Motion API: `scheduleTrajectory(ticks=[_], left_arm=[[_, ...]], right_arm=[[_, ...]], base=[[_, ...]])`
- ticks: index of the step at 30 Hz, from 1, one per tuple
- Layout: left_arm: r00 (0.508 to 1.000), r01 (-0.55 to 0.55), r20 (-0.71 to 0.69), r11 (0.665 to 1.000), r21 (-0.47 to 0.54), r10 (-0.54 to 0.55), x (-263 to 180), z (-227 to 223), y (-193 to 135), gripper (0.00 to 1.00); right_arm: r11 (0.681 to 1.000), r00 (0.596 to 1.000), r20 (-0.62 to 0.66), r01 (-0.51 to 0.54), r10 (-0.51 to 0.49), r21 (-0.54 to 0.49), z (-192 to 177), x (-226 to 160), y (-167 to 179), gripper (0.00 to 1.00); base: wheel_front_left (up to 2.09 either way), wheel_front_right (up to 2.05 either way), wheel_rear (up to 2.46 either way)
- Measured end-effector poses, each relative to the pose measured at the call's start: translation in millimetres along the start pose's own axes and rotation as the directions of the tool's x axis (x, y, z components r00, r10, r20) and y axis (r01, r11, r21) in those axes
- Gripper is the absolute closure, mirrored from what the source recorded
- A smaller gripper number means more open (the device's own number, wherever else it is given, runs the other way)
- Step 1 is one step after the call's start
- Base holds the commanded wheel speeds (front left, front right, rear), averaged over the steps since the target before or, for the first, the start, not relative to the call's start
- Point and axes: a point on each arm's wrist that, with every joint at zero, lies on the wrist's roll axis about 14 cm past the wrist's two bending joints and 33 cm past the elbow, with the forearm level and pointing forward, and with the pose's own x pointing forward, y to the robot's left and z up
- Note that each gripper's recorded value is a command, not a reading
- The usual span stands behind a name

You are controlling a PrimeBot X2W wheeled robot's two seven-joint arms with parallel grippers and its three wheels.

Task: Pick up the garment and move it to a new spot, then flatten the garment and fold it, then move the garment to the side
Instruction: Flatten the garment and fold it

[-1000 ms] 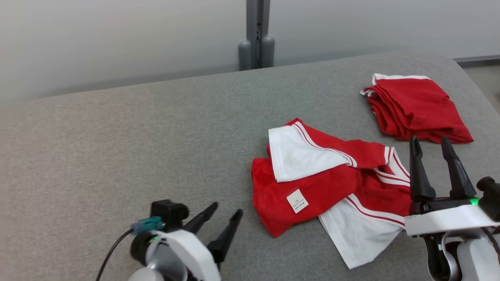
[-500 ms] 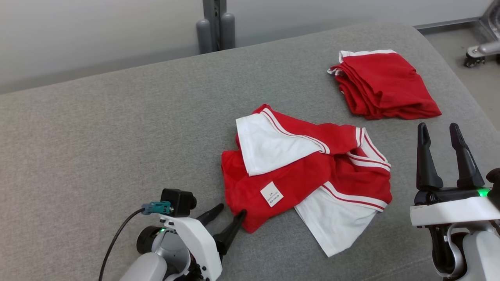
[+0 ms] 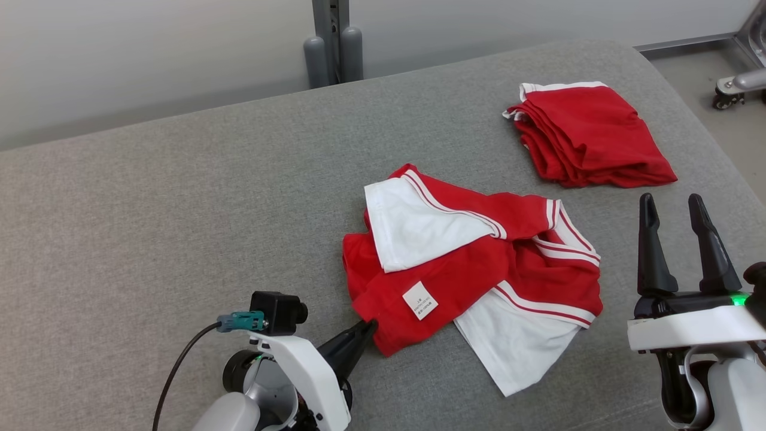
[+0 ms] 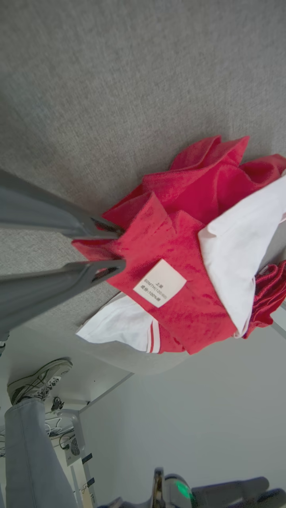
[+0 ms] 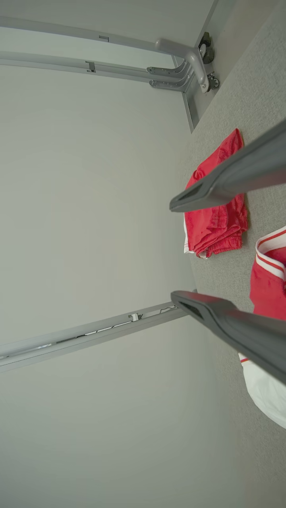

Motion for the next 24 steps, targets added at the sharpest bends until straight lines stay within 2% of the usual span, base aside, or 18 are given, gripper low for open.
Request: scheduleTrajectory(ticks=[1, 11, 16, 21, 24], left_arm=[[1.000, 0.005, 0.004, 1.000, 0.002, -0.005, -1, 2, -2, 1.00], [0.988, -0.023, 0.153, 0.999, 0.029, 0.018, -19, 38, 0, 1.00], [0.965, -0.120, 0.243, 0.990, 0.069, 0.100, -47, 65, 24, 1.00], [0.938, -0.234, 0.287, 0.966, 0.111, 0.194, -83, 89, 55, 1.00], [0.925, -0.266, 0.308, 0.959, 0.098, 0.225, -98, 103, 65, 1.00]], right_arm=[[1.000, 1.000, -0.001, -0.004, 0.004, 0.002, -1, 0, 1, 0.00], [1.000, 1.000, 0.005, -0.026, 0.025, 0.012, 0, 4, 10, 0.00], [0.999, 0.999, 0.009, -0.032, 0.032, 0.017, 0, 6, 12, 0.00], [0.999, 0.999, 0.010, -0.040, 0.040, 0.018, 0, 9, 14, 0.00], [0.999, 0.999, 0.007, -0.050, 0.050, 0.020, -2, 10, 18, 0.00]], base=[[0.00, 0.00, 0.00], [0.00, 0.00, 0.00], [0.00, 0.00, 0.00], [0.00, 0.00, 0.00], [0.00, 0.00, 0.00]])
